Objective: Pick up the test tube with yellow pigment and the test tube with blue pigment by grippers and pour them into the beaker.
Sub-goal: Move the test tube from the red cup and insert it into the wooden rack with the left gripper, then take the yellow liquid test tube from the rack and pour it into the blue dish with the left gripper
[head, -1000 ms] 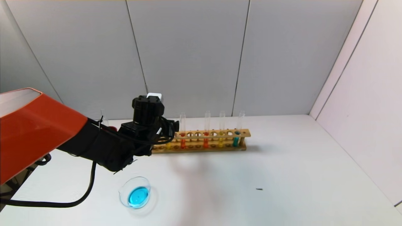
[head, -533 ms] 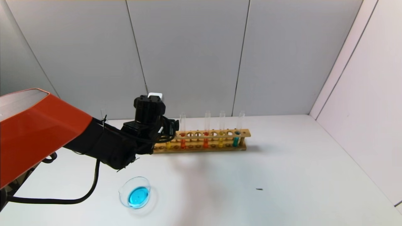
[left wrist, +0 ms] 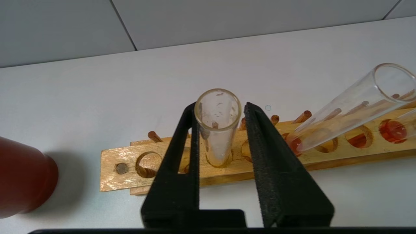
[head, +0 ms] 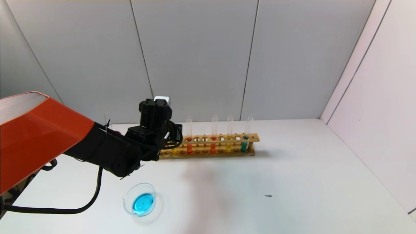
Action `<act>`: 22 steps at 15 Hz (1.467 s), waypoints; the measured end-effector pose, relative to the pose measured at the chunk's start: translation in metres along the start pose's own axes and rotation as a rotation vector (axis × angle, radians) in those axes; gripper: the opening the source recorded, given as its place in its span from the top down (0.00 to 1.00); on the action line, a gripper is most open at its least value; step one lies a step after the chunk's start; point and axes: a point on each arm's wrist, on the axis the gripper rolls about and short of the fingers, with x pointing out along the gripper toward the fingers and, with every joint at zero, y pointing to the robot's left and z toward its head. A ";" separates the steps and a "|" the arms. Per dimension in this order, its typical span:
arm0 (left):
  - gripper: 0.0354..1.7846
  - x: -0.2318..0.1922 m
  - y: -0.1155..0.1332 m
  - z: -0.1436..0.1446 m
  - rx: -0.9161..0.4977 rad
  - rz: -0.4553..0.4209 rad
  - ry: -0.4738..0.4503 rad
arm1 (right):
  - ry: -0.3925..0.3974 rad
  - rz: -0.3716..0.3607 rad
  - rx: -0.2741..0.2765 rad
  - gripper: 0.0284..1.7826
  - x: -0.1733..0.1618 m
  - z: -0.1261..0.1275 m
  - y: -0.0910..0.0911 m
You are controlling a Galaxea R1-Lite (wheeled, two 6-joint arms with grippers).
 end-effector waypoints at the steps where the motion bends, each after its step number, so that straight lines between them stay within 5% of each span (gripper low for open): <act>1: 0.82 0.000 0.000 0.000 0.000 0.000 -0.002 | 0.000 0.000 0.000 0.02 0.000 0.000 0.000; 8: 0.84 -0.006 0.001 0.010 0.005 -0.002 -0.015 | 0.000 0.000 0.000 0.02 0.000 0.000 0.000; 22: 0.84 -0.049 0.005 0.112 -0.027 -0.014 -0.138 | 0.000 0.000 0.000 0.02 0.000 0.000 0.000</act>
